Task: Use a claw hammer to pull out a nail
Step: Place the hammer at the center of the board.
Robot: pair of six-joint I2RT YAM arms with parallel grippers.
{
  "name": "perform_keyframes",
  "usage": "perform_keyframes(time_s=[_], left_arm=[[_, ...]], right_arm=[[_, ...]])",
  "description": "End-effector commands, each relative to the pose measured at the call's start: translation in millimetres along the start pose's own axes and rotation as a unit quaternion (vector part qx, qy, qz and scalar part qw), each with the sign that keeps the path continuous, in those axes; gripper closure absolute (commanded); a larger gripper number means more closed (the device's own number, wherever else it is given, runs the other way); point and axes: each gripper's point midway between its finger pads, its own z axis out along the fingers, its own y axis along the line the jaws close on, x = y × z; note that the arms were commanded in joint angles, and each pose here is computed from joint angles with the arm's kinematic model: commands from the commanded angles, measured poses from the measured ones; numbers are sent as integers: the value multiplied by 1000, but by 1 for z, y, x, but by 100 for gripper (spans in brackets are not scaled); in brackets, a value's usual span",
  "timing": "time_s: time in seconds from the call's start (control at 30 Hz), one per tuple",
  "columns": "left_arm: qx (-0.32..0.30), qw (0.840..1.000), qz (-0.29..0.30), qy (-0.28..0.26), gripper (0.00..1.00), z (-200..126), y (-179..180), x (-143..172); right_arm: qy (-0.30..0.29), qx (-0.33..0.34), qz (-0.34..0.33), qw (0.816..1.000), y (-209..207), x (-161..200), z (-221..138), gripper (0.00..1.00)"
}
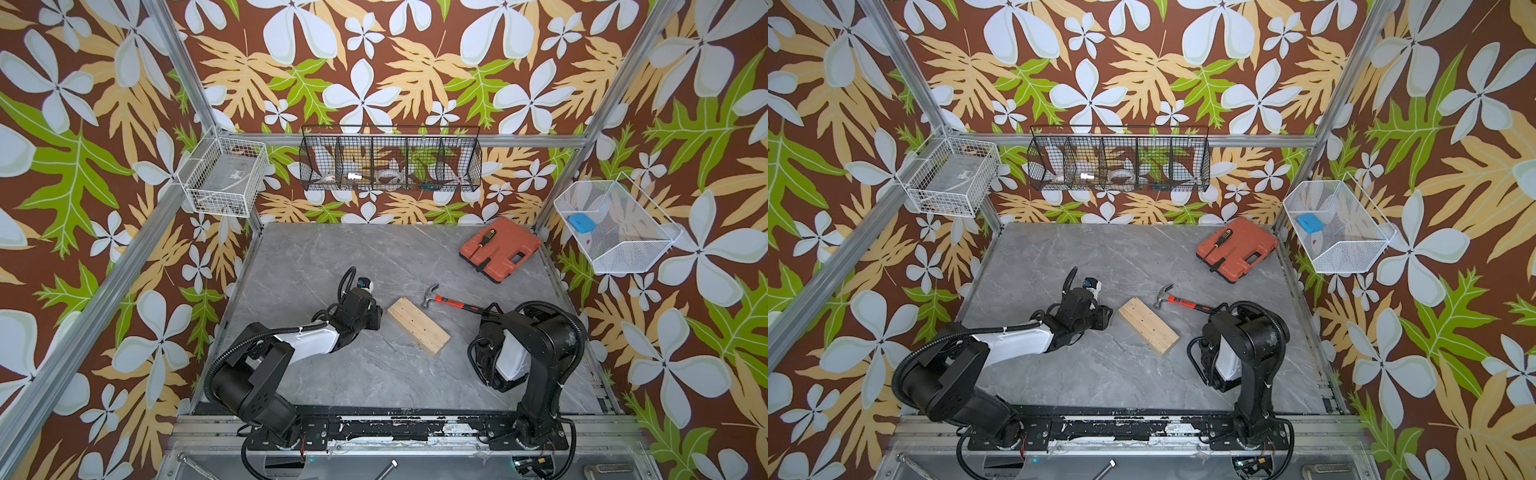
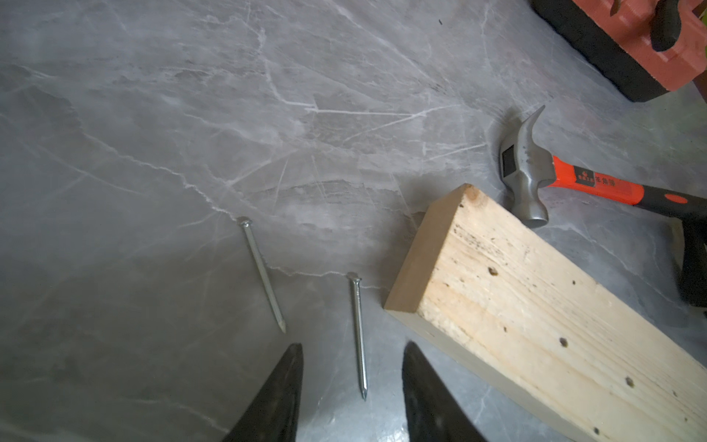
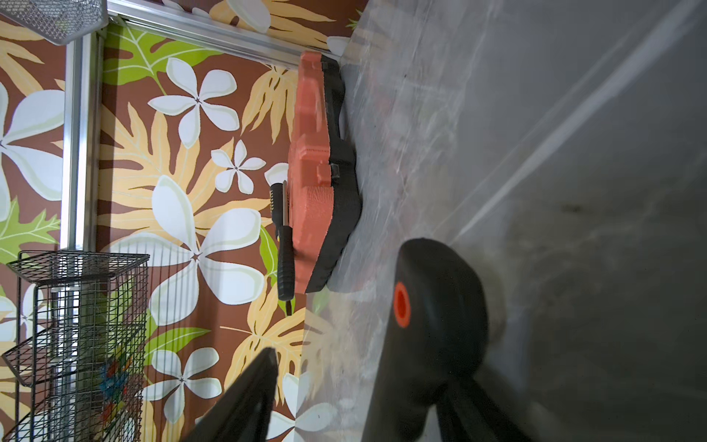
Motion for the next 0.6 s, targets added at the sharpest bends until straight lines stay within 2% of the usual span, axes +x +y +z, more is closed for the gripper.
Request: perform_keyframes(time_s=[0.0, 0.13, 0.17, 0.2, 0.43, 0.57], left_arm=[[5, 1000, -3, -14, 55, 0, -3, -8], [5, 1000, -3, -14, 55, -1, -4, -9], [6, 1000, -3, -16, 55, -1, -4, -10], [6, 1000, -4, -15, 55, -1, -4, -10], [6, 1000, -3, -15, 55, -2, -4, -9], [3, 1000, -2, -19, 55, -3, -3, -11]], right_arm=[[4, 28, -4, 1000, -12, 1, -1, 25], [13, 43, -6, 999, -22, 0, -5, 17], [14, 44, -3, 999, -23, 0, -6, 4], [16, 46, -2, 999, -25, -1, -8, 0], [16, 64, -16, 998, -28, -4, -17, 0], [20, 99, -50, 994, -29, -4, -20, 0]])
